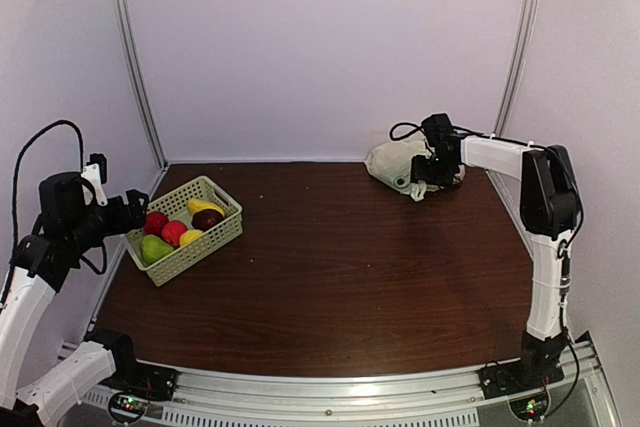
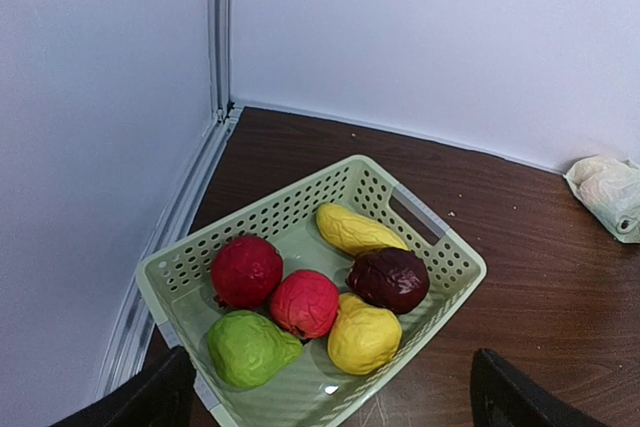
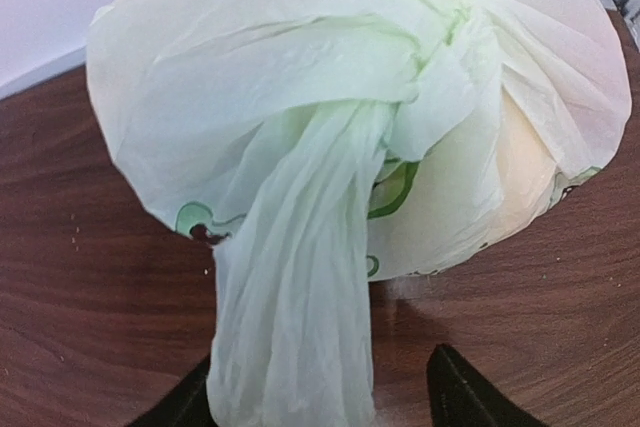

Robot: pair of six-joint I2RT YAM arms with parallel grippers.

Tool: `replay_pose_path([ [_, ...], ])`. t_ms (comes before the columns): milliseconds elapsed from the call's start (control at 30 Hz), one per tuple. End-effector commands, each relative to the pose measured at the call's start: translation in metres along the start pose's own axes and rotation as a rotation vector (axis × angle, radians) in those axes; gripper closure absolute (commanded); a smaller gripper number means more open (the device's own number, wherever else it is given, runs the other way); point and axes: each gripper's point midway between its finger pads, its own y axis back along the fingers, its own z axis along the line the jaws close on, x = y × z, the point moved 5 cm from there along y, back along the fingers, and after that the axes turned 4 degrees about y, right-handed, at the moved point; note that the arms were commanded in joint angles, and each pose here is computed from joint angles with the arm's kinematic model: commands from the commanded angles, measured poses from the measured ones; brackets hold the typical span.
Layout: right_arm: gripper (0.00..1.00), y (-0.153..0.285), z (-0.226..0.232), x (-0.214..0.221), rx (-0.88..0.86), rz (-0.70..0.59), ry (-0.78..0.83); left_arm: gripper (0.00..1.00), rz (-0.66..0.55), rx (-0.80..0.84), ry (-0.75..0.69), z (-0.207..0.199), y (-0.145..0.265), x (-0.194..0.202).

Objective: Untie the knot of the plastic bag and take out the fruit
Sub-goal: Move the takeout bag to the center of the board.

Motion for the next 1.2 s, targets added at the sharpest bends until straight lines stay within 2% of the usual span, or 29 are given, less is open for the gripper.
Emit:
replay_pose_path([
  [0,0.41,0.0,-0.001,-0.018,0.001,-0.034,0.014,0.03,-0.043,-0.004,-0.004,0.0,0.002,-0.01],
  [233,0.79,-0.002,0.0,-0.019,-0.01,-0.037,0.037,0.03,-0.041,0.0,-0.007,0.0,0.002,-0.009],
  [300,0.98,-0.002,0.0,-0.018,-0.01,-0.032,0.043,0.02,-0.042,0.01,-0.009,-0.002,0.002,-0.01],
  [333,1.0,-0.001,0.0,-0.018,-0.012,-0.032,0.044,0.03,-0.04,0.014,-0.01,-0.002,0.001,-0.009],
  [567,1.0,0.012,0.011,-0.016,-0.118,-0.039,0.088,0.03,-0.038,-0.01,-0.006,0.001,0.0,-0.008],
  [800,1.0,0.041,0.024,0.008,-0.288,0.014,0.185,0.02,0.005,-0.107,0.002,0.013,-0.006,-0.003],
  [1033,1.0,0.079,0.031,0.058,-0.39,0.085,0.245,0.06,0.048,-0.066,-0.013,0.008,-0.012,0.004],
  [1167,1.0,0.107,0.041,0.088,-0.455,0.107,0.286,0.1,0.084,0.039,-0.012,-0.008,-0.015,0.011],
])
